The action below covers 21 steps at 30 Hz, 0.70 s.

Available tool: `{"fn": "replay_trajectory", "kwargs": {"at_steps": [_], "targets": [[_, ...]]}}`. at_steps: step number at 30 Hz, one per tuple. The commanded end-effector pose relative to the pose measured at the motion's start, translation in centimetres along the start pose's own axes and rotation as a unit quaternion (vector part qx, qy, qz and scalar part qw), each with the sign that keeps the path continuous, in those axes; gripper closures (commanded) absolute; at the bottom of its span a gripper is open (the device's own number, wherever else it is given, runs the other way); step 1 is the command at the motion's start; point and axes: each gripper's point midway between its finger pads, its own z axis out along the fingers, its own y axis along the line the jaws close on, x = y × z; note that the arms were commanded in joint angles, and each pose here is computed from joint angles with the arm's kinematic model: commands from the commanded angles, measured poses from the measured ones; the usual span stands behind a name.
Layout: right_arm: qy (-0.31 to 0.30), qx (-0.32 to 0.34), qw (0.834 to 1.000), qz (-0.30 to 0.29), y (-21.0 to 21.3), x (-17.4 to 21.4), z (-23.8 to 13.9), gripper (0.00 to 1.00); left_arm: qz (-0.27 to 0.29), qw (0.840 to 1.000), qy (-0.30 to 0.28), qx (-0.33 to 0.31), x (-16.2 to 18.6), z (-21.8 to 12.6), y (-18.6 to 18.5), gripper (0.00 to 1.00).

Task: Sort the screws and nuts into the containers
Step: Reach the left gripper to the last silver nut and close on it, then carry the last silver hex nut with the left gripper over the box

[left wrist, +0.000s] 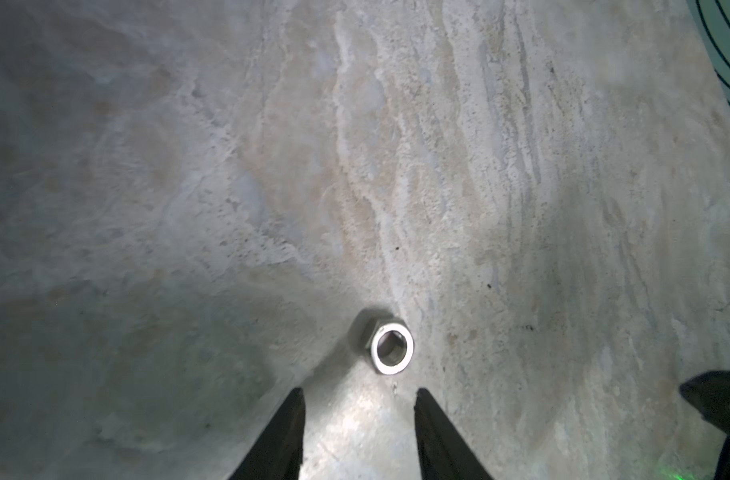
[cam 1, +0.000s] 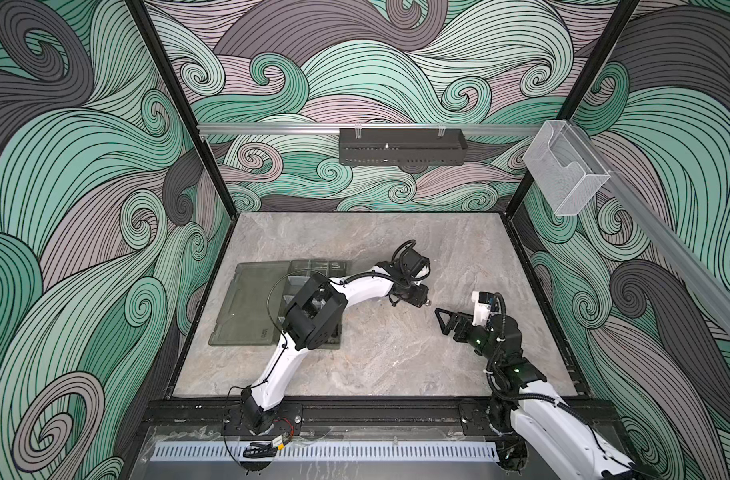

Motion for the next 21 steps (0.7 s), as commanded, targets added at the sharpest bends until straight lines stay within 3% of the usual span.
{"fn": "replay_trajectory", "kwargs": {"at_steps": [1, 13, 21], "targets": [[-0.005, -0.015, 1.000, 0.009, 0.5, -0.3, 0.0, 0.00, 0.019, 1.000, -0.006, 0.018, -0.8, 0.8, -1.5, 0.53], [-0.004, -0.019, 1.000, 0.007, 0.6, -0.2, 0.0, 0.00, 0.039, 0.998, 0.036, -0.038, 1.1, 3.4, -0.3, 0.53], [-0.004, -0.020, 1.000, 0.007, 0.6, -0.2, 0.0, 0.00, 0.046, 0.993, 0.066, -0.087, 3.1, 4.0, 1.4, 0.60]]}}
